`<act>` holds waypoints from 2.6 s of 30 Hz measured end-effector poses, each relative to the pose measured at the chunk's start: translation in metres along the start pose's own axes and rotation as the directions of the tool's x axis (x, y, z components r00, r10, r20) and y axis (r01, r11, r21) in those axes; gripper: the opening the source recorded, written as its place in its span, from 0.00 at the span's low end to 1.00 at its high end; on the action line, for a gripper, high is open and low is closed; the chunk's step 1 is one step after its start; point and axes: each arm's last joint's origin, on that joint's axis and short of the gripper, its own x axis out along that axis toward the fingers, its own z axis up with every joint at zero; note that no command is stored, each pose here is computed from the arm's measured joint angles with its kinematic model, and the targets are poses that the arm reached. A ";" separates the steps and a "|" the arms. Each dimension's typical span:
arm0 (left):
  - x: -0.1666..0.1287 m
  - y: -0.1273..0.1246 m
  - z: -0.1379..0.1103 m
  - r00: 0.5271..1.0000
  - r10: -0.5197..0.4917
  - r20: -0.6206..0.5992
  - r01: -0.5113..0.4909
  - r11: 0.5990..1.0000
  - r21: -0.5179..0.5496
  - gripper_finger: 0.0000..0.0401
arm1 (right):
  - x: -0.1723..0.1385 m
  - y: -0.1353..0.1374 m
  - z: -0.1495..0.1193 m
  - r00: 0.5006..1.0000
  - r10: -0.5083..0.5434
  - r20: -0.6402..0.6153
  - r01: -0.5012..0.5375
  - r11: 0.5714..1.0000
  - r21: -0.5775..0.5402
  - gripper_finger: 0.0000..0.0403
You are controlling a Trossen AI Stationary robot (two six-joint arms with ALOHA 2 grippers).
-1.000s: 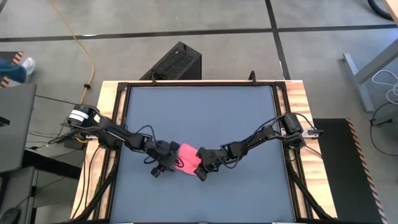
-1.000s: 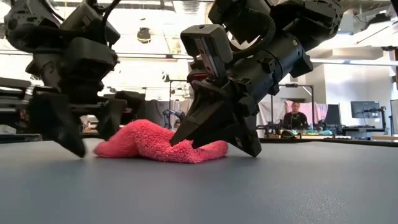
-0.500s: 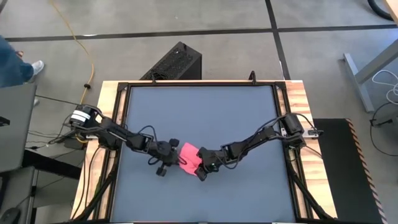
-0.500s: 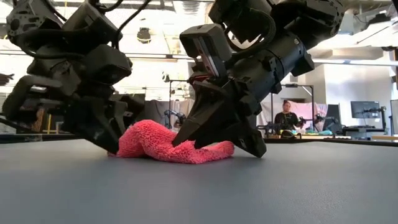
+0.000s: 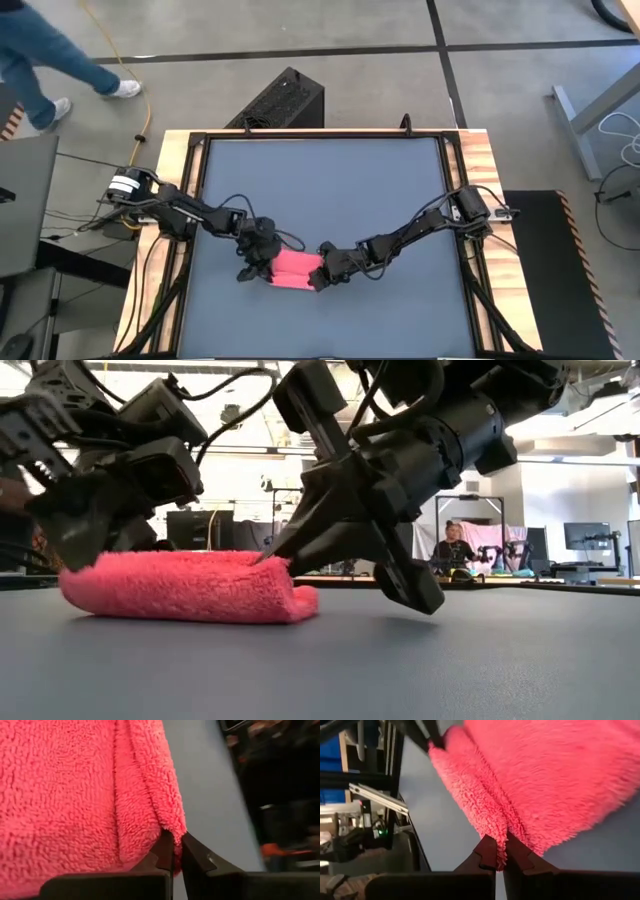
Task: Roll towel
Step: Roll the pink towel
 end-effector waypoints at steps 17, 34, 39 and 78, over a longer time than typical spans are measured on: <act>-0.022 0.020 0.001 0.992 -0.127 0.022 0.129 0.953 -0.273 0.16 | 0.006 -0.017 0.000 0.995 -0.099 -0.030 0.101 0.993 0.064 0.07; -0.070 -0.029 0.046 0.845 0.050 0.532 -0.118 0.988 0.095 0.12 | 0.008 -0.022 0.013 0.993 -0.114 0.002 0.114 0.989 0.092 0.07; -0.048 -0.027 0.046 0.829 0.128 0.544 -0.191 0.980 0.060 0.06 | 0.008 -0.023 0.014 0.993 -0.116 0.004 0.115 0.989 0.094 0.07; 0.003 0.010 0.049 0.960 0.124 0.252 -0.119 0.992 -0.037 0.00 | 0.007 -0.025 0.022 0.993 -0.119 0.019 0.117 0.990 0.078 0.10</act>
